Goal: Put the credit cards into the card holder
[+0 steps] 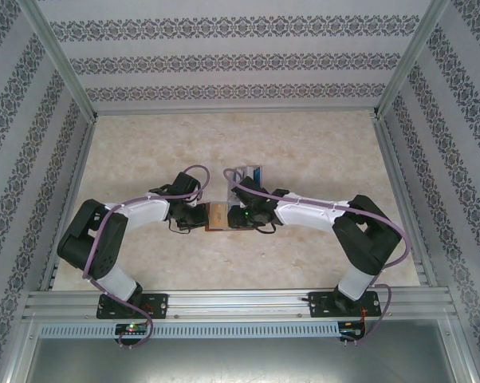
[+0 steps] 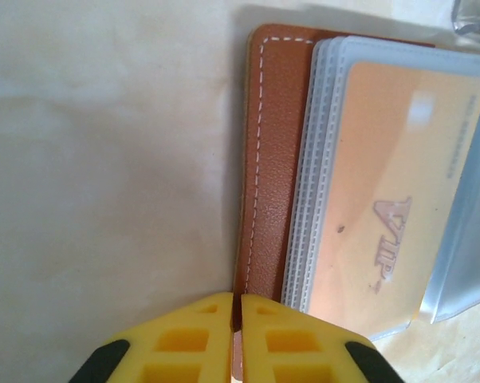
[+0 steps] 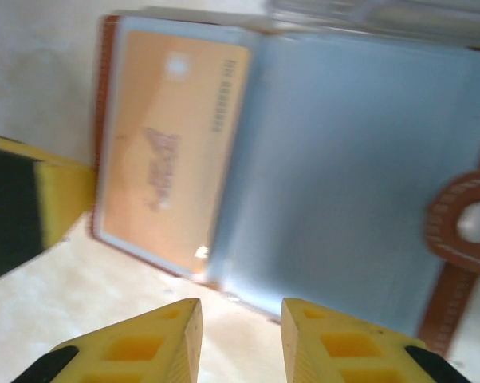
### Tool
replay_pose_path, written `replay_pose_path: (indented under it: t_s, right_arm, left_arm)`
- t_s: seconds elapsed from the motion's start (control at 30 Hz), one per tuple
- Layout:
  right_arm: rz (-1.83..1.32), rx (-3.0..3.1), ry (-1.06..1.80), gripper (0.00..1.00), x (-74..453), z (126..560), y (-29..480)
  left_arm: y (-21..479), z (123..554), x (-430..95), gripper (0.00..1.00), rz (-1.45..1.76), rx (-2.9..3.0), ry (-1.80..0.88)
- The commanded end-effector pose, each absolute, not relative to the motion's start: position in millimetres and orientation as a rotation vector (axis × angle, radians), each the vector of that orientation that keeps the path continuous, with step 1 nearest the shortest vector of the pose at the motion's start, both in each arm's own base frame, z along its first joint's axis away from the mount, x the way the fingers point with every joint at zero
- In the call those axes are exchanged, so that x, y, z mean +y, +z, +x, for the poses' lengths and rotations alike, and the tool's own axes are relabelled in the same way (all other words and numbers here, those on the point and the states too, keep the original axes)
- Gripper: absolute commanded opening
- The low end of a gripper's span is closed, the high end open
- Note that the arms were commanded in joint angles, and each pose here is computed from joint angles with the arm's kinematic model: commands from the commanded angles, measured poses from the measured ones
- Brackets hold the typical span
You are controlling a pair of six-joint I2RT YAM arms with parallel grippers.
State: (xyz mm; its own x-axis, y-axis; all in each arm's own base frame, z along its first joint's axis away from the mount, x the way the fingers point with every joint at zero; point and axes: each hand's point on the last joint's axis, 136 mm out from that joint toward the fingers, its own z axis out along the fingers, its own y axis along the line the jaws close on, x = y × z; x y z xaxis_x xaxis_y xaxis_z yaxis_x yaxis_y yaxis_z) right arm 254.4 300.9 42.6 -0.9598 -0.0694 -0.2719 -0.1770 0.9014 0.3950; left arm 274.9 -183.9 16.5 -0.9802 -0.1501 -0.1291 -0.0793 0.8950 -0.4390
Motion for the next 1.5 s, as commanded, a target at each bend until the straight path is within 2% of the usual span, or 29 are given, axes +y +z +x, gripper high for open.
replay_pose_path:
  t_s: [0.0, 0.23, 0.37, 0.63, 0.7, 0.73, 0.83, 1.03, 1.3, 1.37, 1.47]
  right_arm:
    - [-0.161, 2.863, 0.467, 0.32, 267.0, 251.5, 19.9]
    - [-0.214, 2.754, 0.408, 0.34, 255.3, 262.0, 56.3]
    - [-0.205, 2.691, 0.244, 0.42, 239.0, 279.2, 69.7]
    - [-0.235, 2.685, 0.151, 0.46, 258.6, 301.9, 55.7]
    - [-0.228, 2.688, 0.103, 0.46, 255.0, 305.9, 51.6]
    - [-0.224, 2.693, 0.074, 0.45, 251.7, 306.7, 48.4]
    - [-0.184, 2.7, 0.032, 0.26, 241.0, 307.6, 44.9]
    - [-0.168, 2.703, 0.107, 0.07, 235.2, 295.1, 41.6]
    - [-0.294, 2.793, 0.377, 0.04, 274.6, 259.9, 23.2]
    - [-0.319, 2.789, 0.407, 0.04, 284.5, 255.4, 24.1]
    - [-0.328, 2.783, 0.535, 0.03, 305.8, 250.9, 26.8]
  left_arm:
    - [5.3, 258.7, -171.4, 0.15, -0.215, 2.941, -0.595]
    - [29.0, 260.7, -164.2, 0.29, -0.221, 2.877, -0.569]
    - [34.2, 262.6, -164.5, 0.31, -0.197, 2.887, -0.554]
    - [32.2, 268.8, -181.5, 0.5, -0.19, 2.84, -0.703]
    - [30.4, 270.1, -182.9, 0.51, -0.191, 2.84, -0.713]
    - [29.3, 270.2, -184.3, 0.51, -0.189, 2.85, -0.718]
    - [27.6, 271.9, -188.8, 0.51, -0.188, 2.851, -0.746]
    - [27.9, 272.8, -200.0, 0.5, -0.171, 2.848, -0.836]
    - [22.9, 273.4, -201.8, 0.48, -0.143, 2.876, -0.831]
    - [25.7, 274.6, -193.2, 0.44, -0.134, 2.878, -0.753]
    - [35.6, 274.3, -195.5, 0.4, -0.113, 2.863, -0.781]
